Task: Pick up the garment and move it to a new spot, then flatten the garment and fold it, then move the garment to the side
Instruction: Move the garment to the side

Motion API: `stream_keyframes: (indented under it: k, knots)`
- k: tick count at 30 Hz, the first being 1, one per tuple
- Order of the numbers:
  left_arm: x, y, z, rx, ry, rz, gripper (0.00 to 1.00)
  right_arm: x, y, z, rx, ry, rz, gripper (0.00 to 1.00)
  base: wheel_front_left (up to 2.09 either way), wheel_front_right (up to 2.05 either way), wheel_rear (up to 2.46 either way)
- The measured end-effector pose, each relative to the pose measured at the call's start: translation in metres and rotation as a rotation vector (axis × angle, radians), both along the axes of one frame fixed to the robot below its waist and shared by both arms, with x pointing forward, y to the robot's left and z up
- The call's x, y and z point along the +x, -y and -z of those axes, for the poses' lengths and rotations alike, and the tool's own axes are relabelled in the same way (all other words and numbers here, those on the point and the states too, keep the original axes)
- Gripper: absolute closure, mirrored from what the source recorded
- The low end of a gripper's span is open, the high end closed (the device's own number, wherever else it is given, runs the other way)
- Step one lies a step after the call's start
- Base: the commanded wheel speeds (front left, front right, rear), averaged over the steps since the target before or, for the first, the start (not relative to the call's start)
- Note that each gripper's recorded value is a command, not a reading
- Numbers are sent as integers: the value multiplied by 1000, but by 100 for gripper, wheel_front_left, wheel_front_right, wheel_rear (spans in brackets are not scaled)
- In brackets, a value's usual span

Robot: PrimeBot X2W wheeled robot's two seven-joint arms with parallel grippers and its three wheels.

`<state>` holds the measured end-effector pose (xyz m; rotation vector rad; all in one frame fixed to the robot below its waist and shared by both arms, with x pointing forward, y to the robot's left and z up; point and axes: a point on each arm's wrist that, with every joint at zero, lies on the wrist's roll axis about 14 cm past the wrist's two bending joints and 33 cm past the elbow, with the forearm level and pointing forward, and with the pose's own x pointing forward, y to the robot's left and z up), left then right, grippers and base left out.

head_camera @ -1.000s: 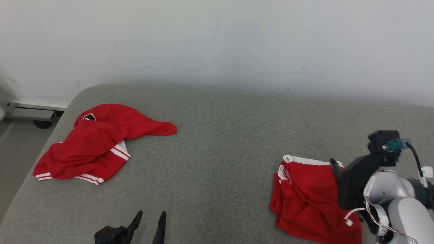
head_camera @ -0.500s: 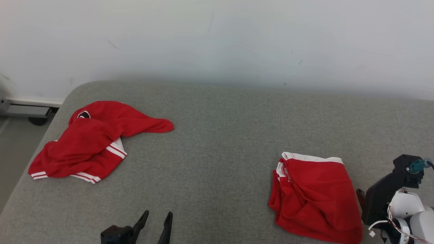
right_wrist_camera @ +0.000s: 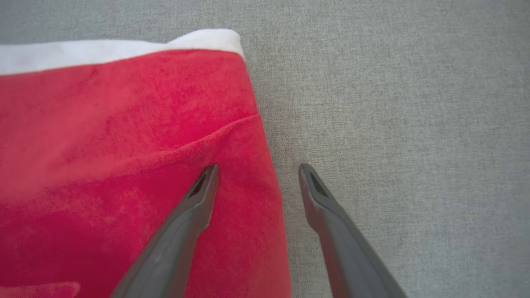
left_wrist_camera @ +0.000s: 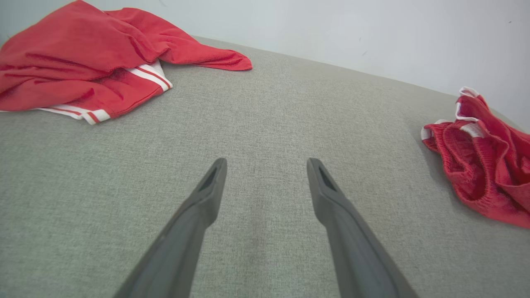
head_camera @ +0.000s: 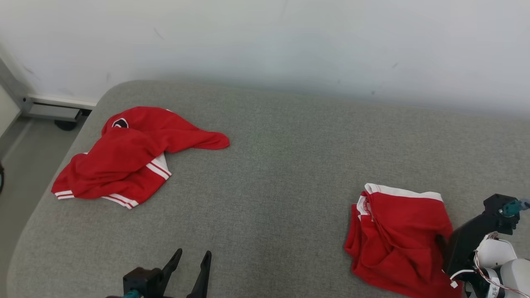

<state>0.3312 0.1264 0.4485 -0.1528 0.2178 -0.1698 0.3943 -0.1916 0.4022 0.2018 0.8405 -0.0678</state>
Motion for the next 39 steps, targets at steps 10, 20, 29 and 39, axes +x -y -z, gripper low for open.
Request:
stream_keyframes:
  k: [10, 20, 29, 39]
  knots:
    - [1, -11, 4, 3, -19, -29, 0, 3, -7, 26, 31, -71, 9, 0, 0, 0, 0]
    - [1, -14, 5, 5, -21, -39, 0, 12, -4, 27, 25, -66, 22, 100, 0, 0, 0]
    - [3, -12, 1, 5, -6, -33, 0, 35, 53, -11, -144, 55, 57, 100, 0, 0, 0]
    - [6, -6, 1, 4, -2, -12, 0, 35, 128, -51, -316, 137, 134, 100, 0, 0, 0]
